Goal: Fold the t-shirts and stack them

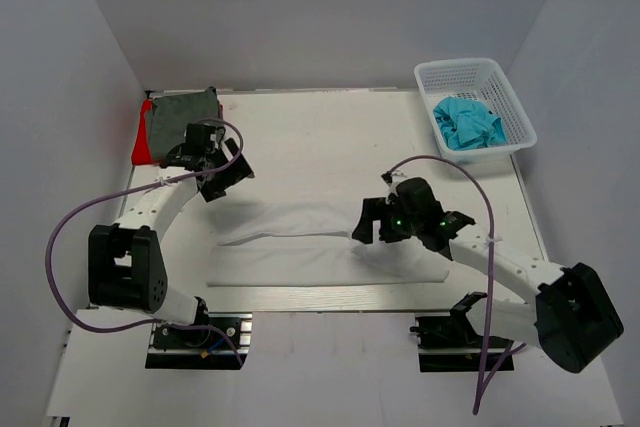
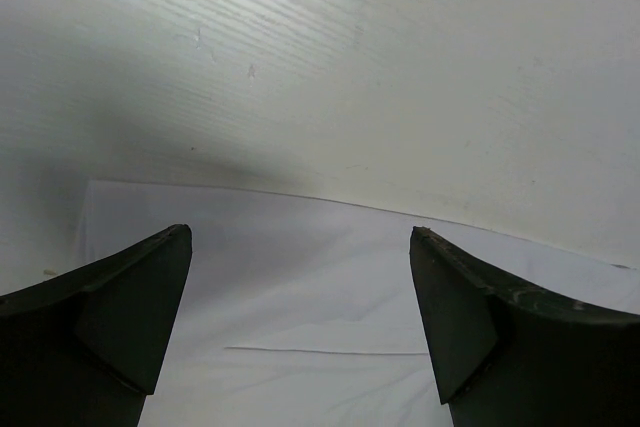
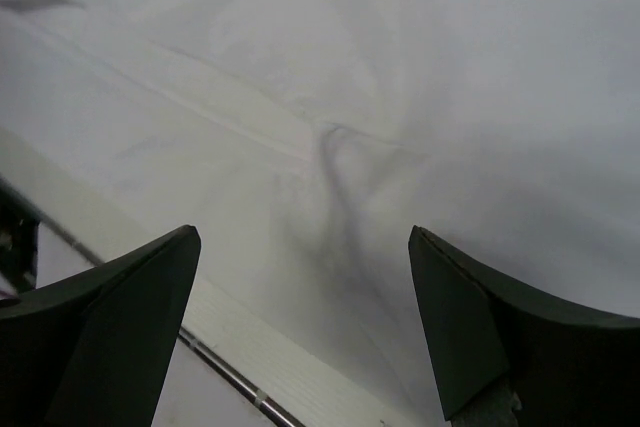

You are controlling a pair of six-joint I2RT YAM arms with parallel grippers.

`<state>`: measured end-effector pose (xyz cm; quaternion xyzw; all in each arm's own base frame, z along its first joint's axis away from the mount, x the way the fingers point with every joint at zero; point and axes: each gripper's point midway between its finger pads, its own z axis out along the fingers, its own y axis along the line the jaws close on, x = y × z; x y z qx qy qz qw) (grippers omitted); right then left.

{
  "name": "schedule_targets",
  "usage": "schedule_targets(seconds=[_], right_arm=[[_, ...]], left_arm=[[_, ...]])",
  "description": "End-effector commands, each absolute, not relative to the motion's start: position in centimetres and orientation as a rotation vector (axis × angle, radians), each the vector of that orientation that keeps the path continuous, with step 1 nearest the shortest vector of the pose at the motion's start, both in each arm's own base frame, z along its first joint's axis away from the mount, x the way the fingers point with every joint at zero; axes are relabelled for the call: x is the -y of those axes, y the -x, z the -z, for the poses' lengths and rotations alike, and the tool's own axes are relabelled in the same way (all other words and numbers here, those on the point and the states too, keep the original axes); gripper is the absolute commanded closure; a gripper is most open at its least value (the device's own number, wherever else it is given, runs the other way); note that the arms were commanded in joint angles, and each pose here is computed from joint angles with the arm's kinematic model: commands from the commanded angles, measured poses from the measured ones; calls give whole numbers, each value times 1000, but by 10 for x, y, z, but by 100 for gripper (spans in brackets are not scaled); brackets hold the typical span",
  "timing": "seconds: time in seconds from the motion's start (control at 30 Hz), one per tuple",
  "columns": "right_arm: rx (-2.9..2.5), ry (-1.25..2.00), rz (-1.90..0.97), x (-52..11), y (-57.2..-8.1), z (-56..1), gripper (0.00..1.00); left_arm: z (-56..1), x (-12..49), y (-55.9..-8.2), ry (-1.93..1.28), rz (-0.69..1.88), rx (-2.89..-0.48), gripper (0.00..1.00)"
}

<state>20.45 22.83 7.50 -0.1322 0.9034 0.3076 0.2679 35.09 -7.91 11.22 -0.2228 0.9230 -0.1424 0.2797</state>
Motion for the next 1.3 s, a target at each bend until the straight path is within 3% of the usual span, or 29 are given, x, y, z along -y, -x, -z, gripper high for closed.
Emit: schedule_targets(seconds=[0.0, 0.07, 0.3, 0.47, 0.6, 0.77, 0.83, 0.87, 0.93, 0.97, 1.07, 1.13, 1.27], right_arm=[[-2533, 68, -447, -171, -217, -70, 10], [-2590, -79, -283, -142, -209, -59, 10], [-2775, -237, -127, -113, -181, -22, 10], [-2769, -266, -43, -107, -197, -12, 10], [-2778, -262, 211, -87, -219, 6, 10], [-2686, -145, 227, -109, -302, 4, 10], [-2666, 45, 171, -132, -340, 13, 10], [-2586, 79, 83, -155, -382, -14, 10], [-2645, 294, 0, -182, -394, 16, 10], [-2531, 323, -86, -210, -437, -18, 10], [-2587, 500, -194, -246, -462, 23, 10], [-2441, 665, -365, -291, -494, -16, 10], [-2297, 866, -399, -323, -517, -15, 10]], left_arm=[[-91, 86, -340, 614, 374, -2524, 0], [-81, 86, -328, 631, 298, -2557, 0], [-47, 97, -275, 588, 158, -2662, 0], [-8, 90, -249, 594, 18, -2771, 0], [14, 88, -222, 608, -129, -2864, 0], [23, 113, -175, 531, -121, -3017, 0], [23, 131, -158, 481, -62, -3065, 0], [23, 141, -146, 464, -8, -3112, 0], [22, 166, -136, 371, 47, -3144, 0], [21, 169, -129, 340, 18, -3165, 0], [19, 200, -114, 186, 52, -3222, 0], [11, 231, -103, 55, 174, -3240, 0], [-6, 261, -92, -134, 259, -3197, 0]])
